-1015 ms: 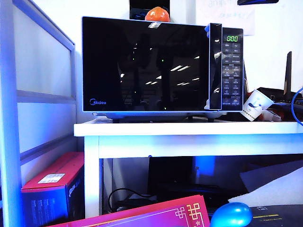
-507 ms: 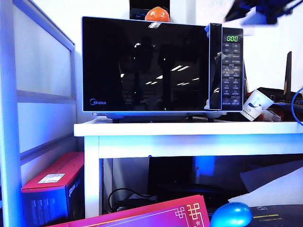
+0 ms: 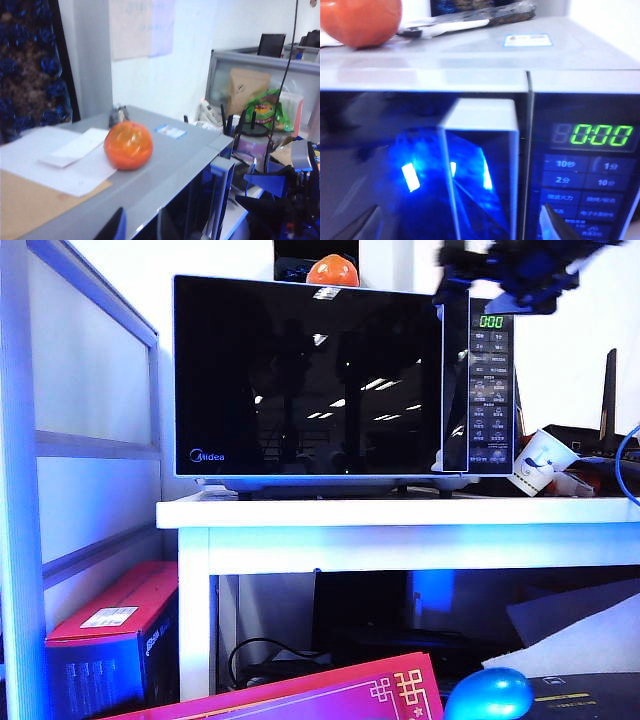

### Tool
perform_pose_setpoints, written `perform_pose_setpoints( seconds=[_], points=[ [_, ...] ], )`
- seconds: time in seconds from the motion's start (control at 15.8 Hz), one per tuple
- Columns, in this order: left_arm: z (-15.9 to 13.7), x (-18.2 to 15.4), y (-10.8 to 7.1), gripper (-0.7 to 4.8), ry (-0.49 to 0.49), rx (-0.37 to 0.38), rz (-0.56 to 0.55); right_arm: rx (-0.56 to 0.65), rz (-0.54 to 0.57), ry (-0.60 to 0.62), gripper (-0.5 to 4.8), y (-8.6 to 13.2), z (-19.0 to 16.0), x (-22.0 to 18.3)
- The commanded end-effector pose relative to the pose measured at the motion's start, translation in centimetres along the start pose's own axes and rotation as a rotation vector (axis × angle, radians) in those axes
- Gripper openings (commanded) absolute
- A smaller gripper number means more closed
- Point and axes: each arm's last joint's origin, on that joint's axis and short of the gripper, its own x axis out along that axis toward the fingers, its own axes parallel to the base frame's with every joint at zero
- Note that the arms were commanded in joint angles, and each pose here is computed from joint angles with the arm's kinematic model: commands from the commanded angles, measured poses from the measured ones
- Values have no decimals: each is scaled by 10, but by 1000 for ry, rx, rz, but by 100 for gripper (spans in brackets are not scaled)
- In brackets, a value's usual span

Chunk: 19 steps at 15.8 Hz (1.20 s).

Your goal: Open the microwave door, place the orange inside the microwave, then close the microwave door.

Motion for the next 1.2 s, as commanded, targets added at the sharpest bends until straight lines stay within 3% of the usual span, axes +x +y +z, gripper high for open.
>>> perform_pose_setpoints(
  seconds=[0.06, 0.89, 1.14, 1.2],
  points=[
    [4, -2, -2, 95, -10, 7, -9, -3, -139, -63, 414, 11, -1, 6],
    [0, -2, -4, 95, 33, -20, -38, 0, -168, -78, 406, 8, -42, 41],
    [0, -3, -5, 95, 34, -21, -37, -1, -168, -83, 157, 8, -41, 44],
    [0, -3, -5, 95, 34, -21, -37, -1, -168, -89, 144, 8, -41, 44]
  ],
)
